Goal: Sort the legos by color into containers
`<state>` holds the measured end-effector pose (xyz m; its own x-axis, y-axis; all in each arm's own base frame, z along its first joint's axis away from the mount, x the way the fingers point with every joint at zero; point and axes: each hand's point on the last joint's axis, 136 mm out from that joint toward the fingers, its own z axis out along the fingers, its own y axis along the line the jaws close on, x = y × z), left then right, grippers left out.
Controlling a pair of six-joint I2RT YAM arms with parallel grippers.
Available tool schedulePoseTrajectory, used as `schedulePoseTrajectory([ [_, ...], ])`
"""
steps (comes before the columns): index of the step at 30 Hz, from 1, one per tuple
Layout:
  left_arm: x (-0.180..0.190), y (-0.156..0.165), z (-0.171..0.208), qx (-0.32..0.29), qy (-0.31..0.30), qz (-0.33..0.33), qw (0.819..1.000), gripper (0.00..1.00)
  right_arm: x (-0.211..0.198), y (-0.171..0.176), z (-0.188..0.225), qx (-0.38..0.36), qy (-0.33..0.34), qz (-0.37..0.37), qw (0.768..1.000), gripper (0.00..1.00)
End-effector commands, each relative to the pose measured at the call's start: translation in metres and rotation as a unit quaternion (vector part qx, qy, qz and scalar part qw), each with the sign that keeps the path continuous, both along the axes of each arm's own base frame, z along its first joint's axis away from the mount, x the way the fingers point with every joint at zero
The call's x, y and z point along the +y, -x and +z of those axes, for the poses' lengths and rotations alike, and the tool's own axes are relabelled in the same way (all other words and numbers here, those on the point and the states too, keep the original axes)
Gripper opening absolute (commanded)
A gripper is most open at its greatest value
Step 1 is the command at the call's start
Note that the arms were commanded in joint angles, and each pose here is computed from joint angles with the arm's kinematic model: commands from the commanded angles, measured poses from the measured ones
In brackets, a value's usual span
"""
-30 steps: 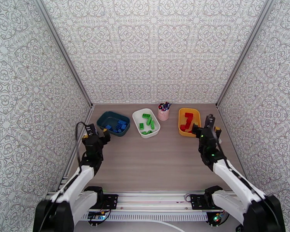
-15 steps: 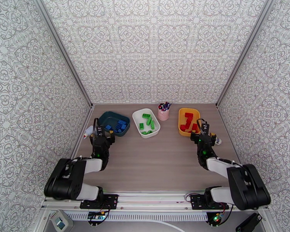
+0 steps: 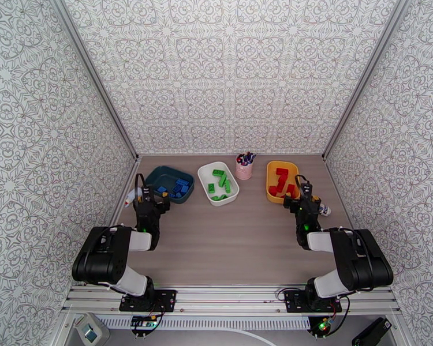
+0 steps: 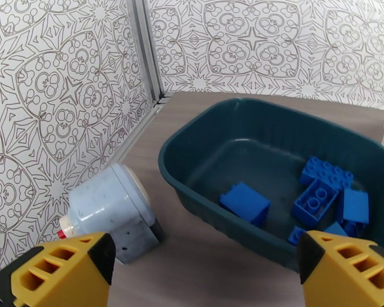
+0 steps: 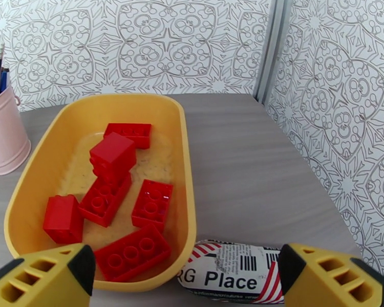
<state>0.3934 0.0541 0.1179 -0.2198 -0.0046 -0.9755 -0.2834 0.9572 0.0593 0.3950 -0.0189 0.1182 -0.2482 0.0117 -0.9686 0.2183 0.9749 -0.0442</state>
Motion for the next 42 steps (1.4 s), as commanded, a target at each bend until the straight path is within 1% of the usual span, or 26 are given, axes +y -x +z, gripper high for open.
schedulePoseTrajectory([
  [1,0.0016,-0.0013,-0.0042,0.011,0.025,-0.008,1.000,0.99,-0.0007,-0.0005,-0.0001,-0.006,-0.012,0.002,1.000,0.99],
  [34,0.0001,-0.0009,-0.0038,0.011,0.016,-0.004,1.000,0.99,-0.0011,0.0006,0.0026,-0.012,-0.010,0.002,1.000,0.99],
  [42,0.0002,-0.0016,-0.0039,0.012,0.017,-0.004,1.000,0.99,-0.0010,-0.0028,-0.0009,-0.002,-0.014,0.004,1.000,0.99],
])
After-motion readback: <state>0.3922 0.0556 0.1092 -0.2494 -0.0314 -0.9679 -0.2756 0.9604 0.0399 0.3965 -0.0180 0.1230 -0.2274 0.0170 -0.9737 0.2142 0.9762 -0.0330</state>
